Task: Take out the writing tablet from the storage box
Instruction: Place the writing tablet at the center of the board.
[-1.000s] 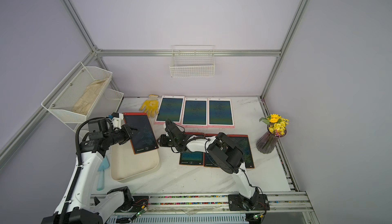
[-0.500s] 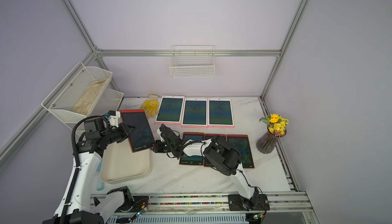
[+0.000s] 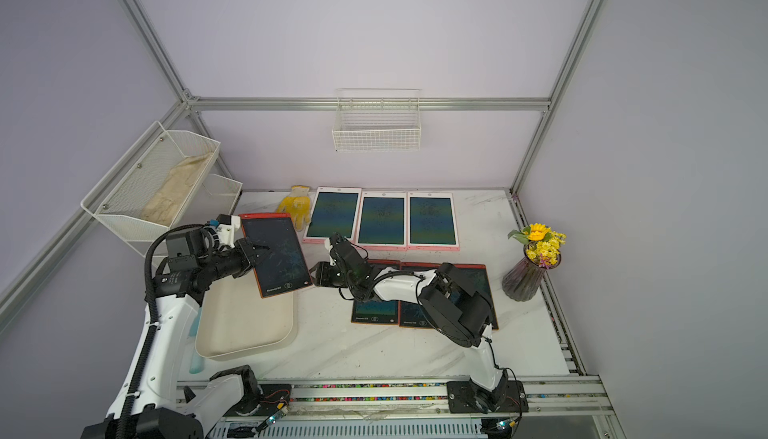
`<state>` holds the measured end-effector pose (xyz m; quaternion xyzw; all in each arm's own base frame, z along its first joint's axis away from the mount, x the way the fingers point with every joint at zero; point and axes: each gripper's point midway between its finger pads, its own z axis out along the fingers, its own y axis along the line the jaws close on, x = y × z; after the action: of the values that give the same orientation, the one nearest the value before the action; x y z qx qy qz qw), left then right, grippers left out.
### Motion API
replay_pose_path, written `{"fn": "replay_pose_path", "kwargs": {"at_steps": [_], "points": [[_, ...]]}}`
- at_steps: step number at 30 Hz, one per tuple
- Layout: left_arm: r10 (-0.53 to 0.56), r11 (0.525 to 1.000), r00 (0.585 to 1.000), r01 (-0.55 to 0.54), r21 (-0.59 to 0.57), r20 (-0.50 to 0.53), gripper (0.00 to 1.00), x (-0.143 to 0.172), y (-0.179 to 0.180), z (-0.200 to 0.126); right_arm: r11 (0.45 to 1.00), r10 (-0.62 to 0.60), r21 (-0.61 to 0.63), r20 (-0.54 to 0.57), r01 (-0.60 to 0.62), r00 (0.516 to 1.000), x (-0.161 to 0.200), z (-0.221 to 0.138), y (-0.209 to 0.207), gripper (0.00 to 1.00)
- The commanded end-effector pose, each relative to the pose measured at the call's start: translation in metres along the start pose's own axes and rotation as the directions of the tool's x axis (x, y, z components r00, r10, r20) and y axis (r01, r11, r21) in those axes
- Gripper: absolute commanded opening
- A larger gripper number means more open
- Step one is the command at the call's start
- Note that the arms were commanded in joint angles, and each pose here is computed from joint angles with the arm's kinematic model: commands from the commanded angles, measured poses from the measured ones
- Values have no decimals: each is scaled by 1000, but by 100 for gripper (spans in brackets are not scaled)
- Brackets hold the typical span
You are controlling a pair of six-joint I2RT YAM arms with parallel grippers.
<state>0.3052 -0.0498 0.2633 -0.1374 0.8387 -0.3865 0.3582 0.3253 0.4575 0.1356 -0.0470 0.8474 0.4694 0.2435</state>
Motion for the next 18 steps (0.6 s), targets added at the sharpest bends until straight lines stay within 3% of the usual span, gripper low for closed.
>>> {"fn": "replay_pose_path", "kwargs": {"at_steps": [1,8,18], "points": [[76,989,997,-79,125,33,7,-18,-39,-3,998,-11,68,68,7,998,-29,-28,-21,40],[117,984,993,-112,140,-28,7,0,-54,29,993,-48,115,147,31,988,-73,-79,-54,44],[72,973,993,-50,225,-91,7,27,-52,83,978,-193,-64,82,199,978,-71,-124,-40,47]]}}
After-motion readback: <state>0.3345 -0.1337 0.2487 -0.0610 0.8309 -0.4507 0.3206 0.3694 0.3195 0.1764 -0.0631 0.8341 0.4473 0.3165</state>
